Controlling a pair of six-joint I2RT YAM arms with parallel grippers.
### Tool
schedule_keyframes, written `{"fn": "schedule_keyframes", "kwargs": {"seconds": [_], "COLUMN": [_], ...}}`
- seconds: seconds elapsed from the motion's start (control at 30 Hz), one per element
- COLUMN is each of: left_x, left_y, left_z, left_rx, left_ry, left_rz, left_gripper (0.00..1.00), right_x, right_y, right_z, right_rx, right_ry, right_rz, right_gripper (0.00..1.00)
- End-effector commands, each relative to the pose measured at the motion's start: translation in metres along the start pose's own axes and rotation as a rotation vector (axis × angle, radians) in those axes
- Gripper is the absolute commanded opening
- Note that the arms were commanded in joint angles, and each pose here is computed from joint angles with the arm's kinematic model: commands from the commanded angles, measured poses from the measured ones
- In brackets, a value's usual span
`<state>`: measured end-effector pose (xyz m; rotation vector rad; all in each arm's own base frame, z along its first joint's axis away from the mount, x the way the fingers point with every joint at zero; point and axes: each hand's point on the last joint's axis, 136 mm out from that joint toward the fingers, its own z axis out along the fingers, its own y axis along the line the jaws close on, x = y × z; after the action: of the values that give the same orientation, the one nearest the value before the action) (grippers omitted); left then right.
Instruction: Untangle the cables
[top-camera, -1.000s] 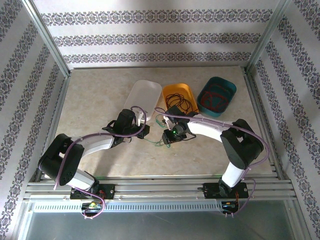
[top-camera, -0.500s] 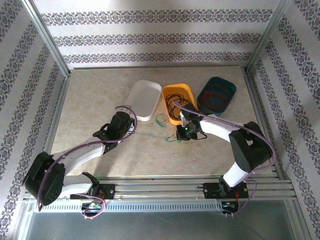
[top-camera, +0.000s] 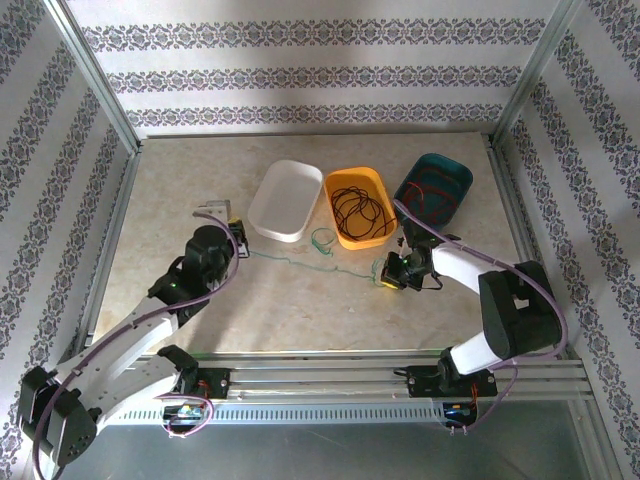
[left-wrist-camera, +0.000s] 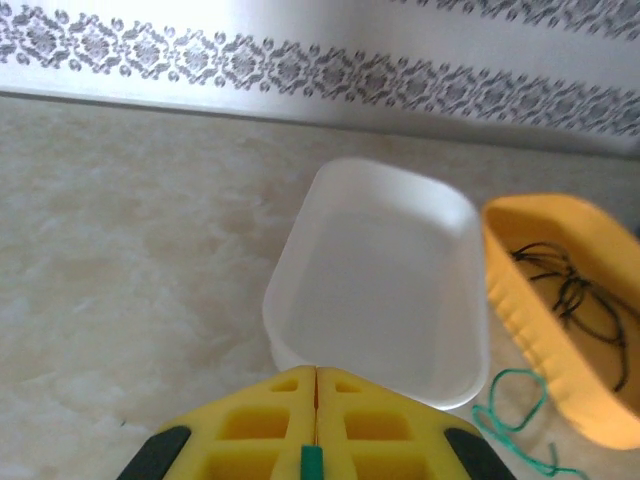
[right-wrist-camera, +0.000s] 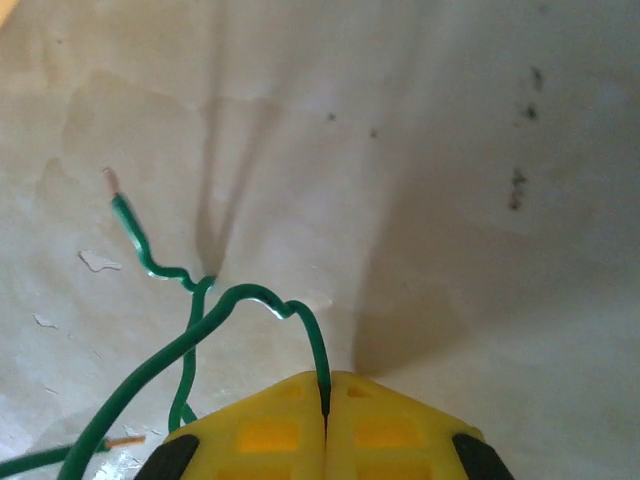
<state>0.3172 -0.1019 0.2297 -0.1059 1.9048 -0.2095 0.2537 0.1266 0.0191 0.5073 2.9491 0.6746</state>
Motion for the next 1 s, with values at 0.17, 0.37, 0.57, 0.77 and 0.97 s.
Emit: {"fn": "schedule_keyframes", "kwargs": {"seconds": [0.17,0.37,0.57,0.77,0.97], "left_x": [-0.082,-0.126,-0.146,-0.144,-0.139], "left_y": [-0.006,0.027,0.006,0.005,-0.006], "left_z": [-0.007,-0.018,-0.027,-0.022,-0.015], "left_rx": [0.152,0.111,0.278,0.29,0.368], "left_ry": [-0.125,-0.206,-0.197,-0.197,-0.184], "left_rz": [-0.187,-0.242,-0.22,-0.266,-0.307], "left_gripper": [0.0,0.0,0.0,0.0,0.0], "right_x": [0.004,-0.001,-0.006,-0.008,0.004], "right_y": [-0.018,-0.029,-0.028,-0.009,0.02], "right_z": [-0.004,-0.012,-0.018,-0.02,-0.021], "right_rx": [0.082,0.085,0.04,-0.046,-0.054], "right_ry": [-0.014,-0.06,-0.099,-0.095,-0.055], "right_rz": [0.026,0.08,0.106,0.056,-0.133], "right_gripper": [0.0,0.0,0.0,0.0,0.0]}}
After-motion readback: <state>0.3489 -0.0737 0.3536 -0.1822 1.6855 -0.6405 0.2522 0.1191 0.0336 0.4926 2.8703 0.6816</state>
